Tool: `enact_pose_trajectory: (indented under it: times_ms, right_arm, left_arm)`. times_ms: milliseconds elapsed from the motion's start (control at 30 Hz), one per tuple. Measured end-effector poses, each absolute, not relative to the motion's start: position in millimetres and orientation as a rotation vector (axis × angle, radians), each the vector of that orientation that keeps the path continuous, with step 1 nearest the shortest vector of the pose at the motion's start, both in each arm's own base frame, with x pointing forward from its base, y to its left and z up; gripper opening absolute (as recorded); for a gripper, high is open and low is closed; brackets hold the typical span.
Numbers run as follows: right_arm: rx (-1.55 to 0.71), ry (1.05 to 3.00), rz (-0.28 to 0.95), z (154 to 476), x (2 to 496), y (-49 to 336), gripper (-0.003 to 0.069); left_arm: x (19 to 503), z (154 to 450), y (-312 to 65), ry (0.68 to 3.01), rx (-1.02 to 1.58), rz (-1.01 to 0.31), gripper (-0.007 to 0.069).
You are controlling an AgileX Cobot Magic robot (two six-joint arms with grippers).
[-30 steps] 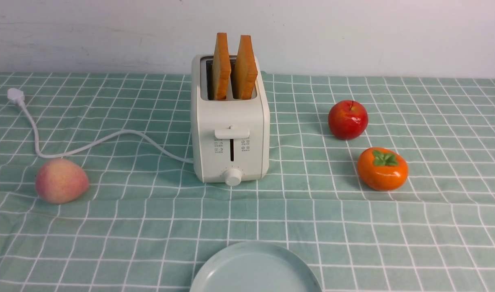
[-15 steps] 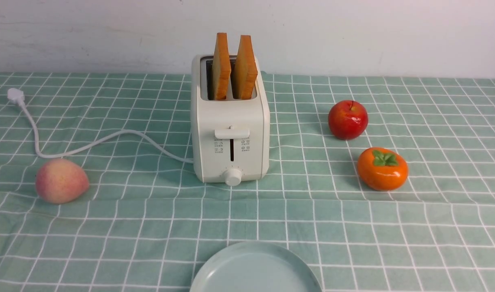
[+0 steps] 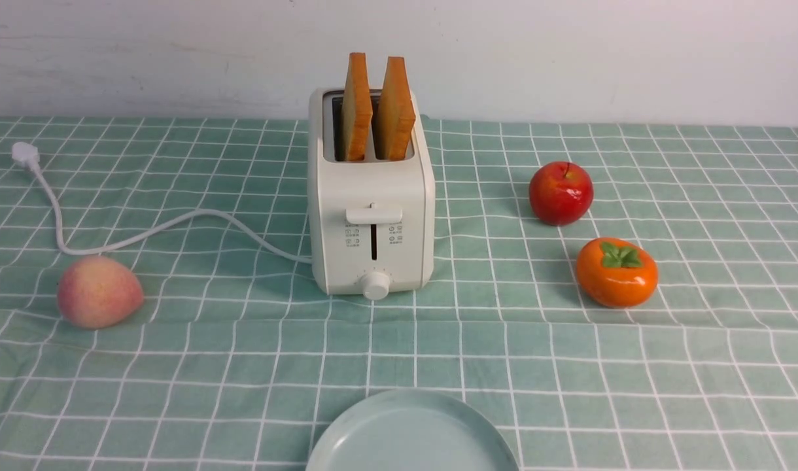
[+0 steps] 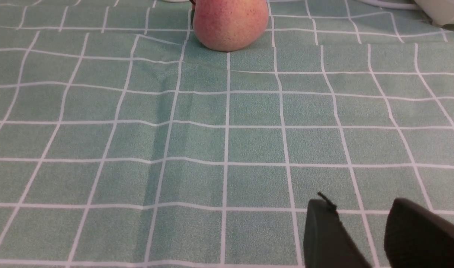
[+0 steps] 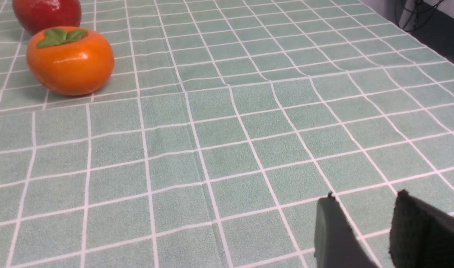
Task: Take toasted bread from bread machine on blue coffee table place on plate.
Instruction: 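Grasp the toast slice in the toaster and pull it up out of the slot with the right gripper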
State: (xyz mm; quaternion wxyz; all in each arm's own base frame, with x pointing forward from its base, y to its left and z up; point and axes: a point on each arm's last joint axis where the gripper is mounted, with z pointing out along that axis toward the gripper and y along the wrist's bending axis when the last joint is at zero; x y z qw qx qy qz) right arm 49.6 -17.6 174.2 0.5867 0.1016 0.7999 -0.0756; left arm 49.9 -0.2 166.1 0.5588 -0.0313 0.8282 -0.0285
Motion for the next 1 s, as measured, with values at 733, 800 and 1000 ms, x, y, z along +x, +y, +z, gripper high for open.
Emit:
enact_pose_trajectory:
  times_ms: [733,800,1000]
  right_arm:
    - [0.201,1.867,-0.238,174.6,49.1,-19.8,0.024]
    - [0.2,1.868,-0.241,174.6,49.1,-19.8,0.024]
    - [0.192,1.867,-0.253,174.8,49.0,-20.3,0.024]
  left_arm:
    - [50.1,166.2,2.7,1.949,0.012,0.036,0.0238]
    - [50.3,166.4,6.3,1.941,0.105,0.156,0.0238]
    - [50.3,166.6,9.5,1.933,0.172,0.254,0.0238]
